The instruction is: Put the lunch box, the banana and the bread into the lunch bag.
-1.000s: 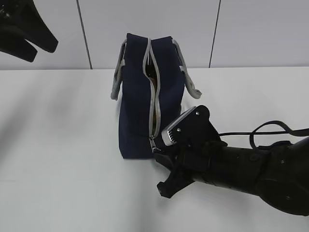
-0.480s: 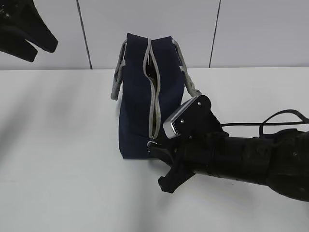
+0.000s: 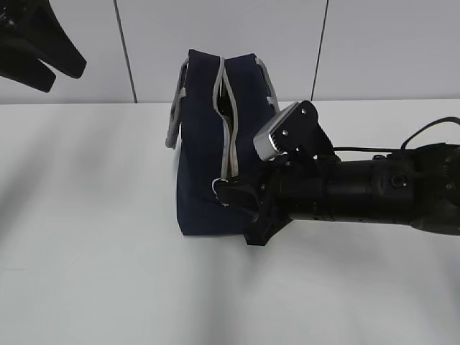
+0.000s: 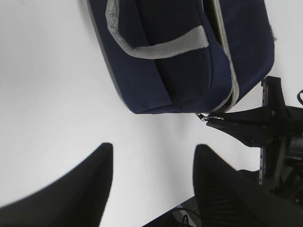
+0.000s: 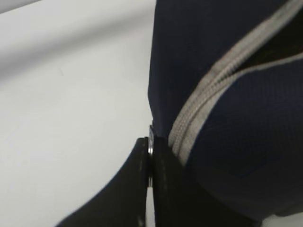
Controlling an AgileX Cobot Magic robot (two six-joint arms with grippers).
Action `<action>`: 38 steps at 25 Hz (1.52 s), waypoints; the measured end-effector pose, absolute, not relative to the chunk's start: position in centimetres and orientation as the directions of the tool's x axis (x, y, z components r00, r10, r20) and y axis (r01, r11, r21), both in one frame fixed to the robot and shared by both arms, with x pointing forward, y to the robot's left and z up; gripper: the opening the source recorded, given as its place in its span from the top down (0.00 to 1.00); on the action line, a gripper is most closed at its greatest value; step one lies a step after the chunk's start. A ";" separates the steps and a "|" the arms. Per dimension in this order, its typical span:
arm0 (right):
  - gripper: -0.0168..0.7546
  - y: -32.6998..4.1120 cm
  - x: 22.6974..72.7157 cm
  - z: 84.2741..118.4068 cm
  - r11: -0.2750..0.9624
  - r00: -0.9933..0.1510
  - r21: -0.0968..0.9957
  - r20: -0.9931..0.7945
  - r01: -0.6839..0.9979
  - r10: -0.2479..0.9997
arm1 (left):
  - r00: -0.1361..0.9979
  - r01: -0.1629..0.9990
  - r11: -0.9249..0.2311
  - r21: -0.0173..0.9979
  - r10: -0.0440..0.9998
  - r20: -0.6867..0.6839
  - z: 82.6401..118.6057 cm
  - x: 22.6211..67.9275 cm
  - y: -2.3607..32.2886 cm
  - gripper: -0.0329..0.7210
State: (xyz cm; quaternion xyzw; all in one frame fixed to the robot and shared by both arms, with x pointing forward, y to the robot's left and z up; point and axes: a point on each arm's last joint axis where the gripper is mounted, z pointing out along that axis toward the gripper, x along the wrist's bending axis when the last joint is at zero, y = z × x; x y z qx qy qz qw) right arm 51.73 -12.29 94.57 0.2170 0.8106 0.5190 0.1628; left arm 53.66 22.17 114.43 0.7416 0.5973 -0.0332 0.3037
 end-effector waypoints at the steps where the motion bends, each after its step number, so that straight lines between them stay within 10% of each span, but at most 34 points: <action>1: 1.00 -12.2 51.9 94.8 0.371 -0.861 0.911 -0.037 0.179 0.508 | 0.284 0.906 -0.102 0.411 0.866 -0.412 114.4 53.7 22.2 0.44; 38: 1.00 -12.1 55.6 104.4 0.317 -0.905 0.941 -0.028 0.119 0.424 | 0.342 0.872 -0.128 0.473 0.850 -0.400 114.7 54.0 22.0 0.45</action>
